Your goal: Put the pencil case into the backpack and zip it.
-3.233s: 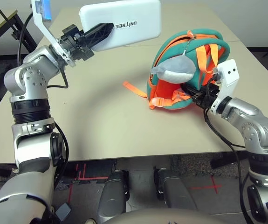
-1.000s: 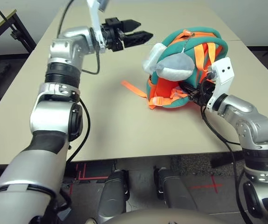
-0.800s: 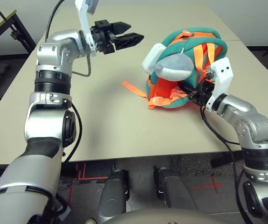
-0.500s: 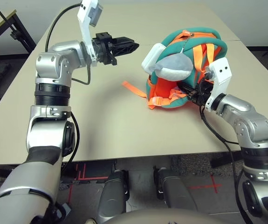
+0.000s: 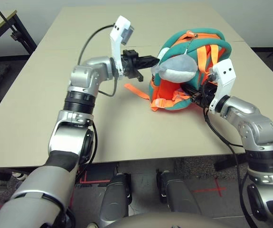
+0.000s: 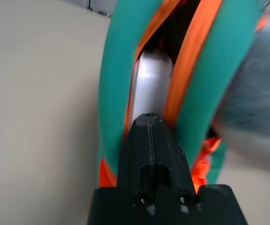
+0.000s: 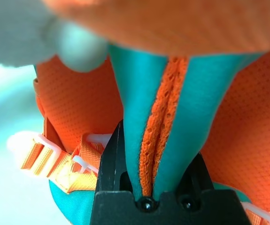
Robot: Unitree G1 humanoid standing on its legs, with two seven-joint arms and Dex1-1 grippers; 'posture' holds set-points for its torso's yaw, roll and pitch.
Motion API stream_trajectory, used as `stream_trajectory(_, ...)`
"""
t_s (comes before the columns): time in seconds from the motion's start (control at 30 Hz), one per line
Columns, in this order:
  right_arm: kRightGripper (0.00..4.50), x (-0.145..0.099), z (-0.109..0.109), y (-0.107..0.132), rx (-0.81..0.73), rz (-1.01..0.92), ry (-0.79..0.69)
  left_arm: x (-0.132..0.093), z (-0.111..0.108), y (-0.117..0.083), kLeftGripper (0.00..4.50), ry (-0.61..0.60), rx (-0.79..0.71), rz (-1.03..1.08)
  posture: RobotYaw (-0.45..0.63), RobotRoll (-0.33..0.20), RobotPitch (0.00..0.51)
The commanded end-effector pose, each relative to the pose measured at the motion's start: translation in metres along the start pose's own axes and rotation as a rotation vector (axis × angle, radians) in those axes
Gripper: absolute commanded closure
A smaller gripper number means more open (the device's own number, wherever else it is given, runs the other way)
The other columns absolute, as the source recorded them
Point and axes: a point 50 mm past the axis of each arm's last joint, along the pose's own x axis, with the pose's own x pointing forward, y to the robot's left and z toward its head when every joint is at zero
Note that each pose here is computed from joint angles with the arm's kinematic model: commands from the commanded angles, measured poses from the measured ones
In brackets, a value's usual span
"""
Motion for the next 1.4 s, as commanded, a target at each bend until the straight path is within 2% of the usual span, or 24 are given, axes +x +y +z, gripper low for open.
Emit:
stream_trajectory(0.03, 3.88, 0.001, -0.012, 0.002, 0.020, 0.010, 0.061, 0.013, -0.002, 0.001, 4.50, 0.025, 0.038, 0.017, -0.14, 0.000, 0.125)
stream_trajectory(0.17, 3.88, -0.001, -0.013, 0.002, 0.020, 0.004, 0.063, 0.017, -0.002, 0.000, 4.50, -0.001, 0.054, 0.011, -0.15, 0.000, 0.126)
stream_trajectory(0.27, 3.88, -0.001, -0.014, 0.003, 0.020, 0.003, 0.064, 0.011, 0.004, -0.001, 4.50, -0.047, 0.047, -0.003, -0.15, 0.000, 0.127)
stream_trajectory(0.5, 3.88, 0.000, -0.015, 0.004, 0.023, 0.004, 0.065, -0.023, 0.029, -0.002, 4.50, -0.161, 0.050, 0.013, -0.14, 0.000, 0.129)
stream_trajectory(0.57, 3.88, 0.001, -0.015, 0.004, 0.023, 0.006, 0.065, -0.039, 0.040, -0.004, 4.50, -0.182, 0.060, 0.017, -0.13, 0.000, 0.129)
stream_trajectory(0.73, 3.88, 0.002, -0.016, 0.004, 0.023, 0.011, 0.065, -0.059, 0.057, -0.016, 4.50, -0.212, 0.080, 0.016, -0.12, 0.000, 0.130)
stream_trajectory(0.83, 3.88, 0.003, -0.016, 0.004, 0.023, 0.014, 0.066, -0.065, 0.065, -0.028, 3.82, -0.219, 0.098, -0.022, -0.12, 0.000, 0.130)
stream_trajectory(1.17, 3.88, 0.004, -0.018, 0.003, 0.022, 0.015, 0.072, -0.064, 0.068, -0.063, 0.03, -0.132, 0.156, -0.155, -0.12, 0.000, 0.130)
stream_trajectory(1.4, 3.88, 0.003, -0.018, 0.002, 0.023, 0.011, 0.071, -0.056, 0.055, -0.071, 0.00, -0.022, 0.165, -0.185, -0.12, 0.000, 0.128)
